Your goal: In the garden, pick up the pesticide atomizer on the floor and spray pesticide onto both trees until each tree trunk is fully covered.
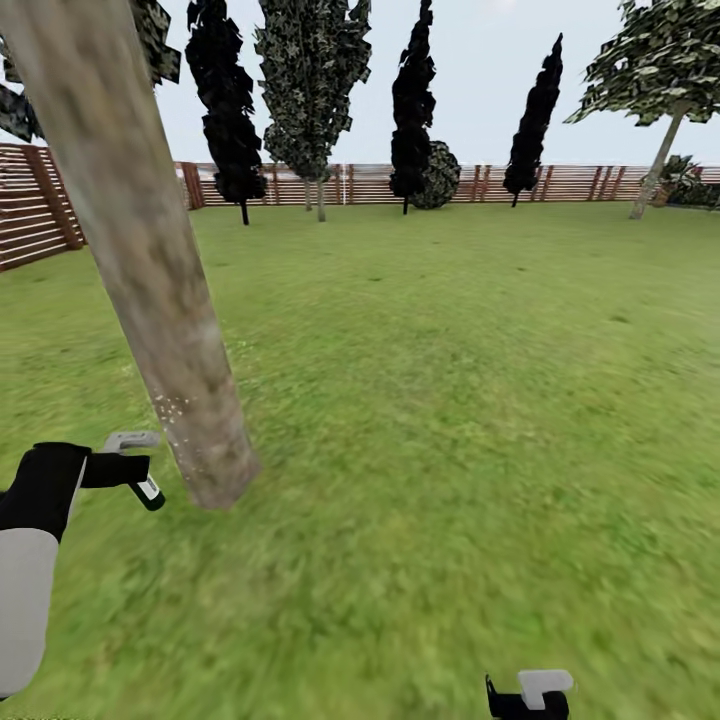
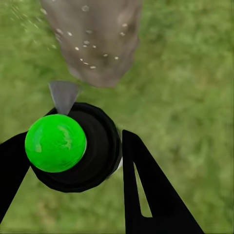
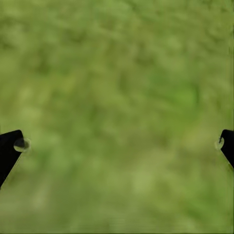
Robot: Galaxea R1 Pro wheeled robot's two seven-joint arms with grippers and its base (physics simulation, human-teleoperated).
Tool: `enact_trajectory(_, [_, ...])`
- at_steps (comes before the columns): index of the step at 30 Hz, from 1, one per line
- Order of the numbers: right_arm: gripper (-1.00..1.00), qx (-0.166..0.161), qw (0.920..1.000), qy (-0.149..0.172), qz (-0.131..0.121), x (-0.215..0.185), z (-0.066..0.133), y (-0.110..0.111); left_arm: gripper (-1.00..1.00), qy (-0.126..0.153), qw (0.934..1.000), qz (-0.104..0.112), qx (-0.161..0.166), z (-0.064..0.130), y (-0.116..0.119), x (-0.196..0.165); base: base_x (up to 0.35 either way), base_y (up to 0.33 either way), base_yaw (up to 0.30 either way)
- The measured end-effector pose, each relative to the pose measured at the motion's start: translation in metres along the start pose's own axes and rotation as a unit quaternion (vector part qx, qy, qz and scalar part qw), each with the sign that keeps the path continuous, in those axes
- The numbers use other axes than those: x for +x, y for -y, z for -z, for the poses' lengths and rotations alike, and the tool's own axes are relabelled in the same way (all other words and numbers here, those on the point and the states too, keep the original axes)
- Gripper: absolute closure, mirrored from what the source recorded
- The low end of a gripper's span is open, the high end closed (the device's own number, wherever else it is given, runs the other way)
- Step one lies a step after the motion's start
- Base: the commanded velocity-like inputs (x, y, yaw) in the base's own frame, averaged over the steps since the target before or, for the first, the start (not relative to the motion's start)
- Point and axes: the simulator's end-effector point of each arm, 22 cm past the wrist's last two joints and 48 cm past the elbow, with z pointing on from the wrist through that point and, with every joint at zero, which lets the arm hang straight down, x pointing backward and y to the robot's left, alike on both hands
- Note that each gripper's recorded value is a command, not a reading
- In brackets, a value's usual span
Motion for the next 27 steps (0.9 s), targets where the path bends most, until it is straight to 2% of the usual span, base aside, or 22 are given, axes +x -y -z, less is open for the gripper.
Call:
enact_trajectory(6, [-1.0,0.0,1.0,0.0,0.0,-0.0001,0.0,-0.0001,1.0,0.0,1.0,0.0,0.0,0.0,-0.0001,-0.0001,0.233,-0.201,0.25])
enact_trajectory(12, [-1.0,0.0,1.0,0.0,0.0,-0.0001,-0.0001,0.0001,1.0,0.0,1.0,-0.001,-0.005,0.0,-0.0022,0.0,0.064,-0.262,0.006])
enact_trajectory(21, [-1.0,0.0,1.0,0.0,0.0,-0.0001,-0.0001,0.0001,1.0,0.001,1.0,0.0,-0.009,0.0007,-0.005,-0.0005,0.178,-0.235,0.003])
enact_trajectory(27, [-1.0,0.0,1.0,0.001,0.0,-0.0011,0.0,0.0001,1.0,0.001,1.0,0.0,-0.009,0.0016,-0.005,-0.0007,0.167,-0.237,0.24])
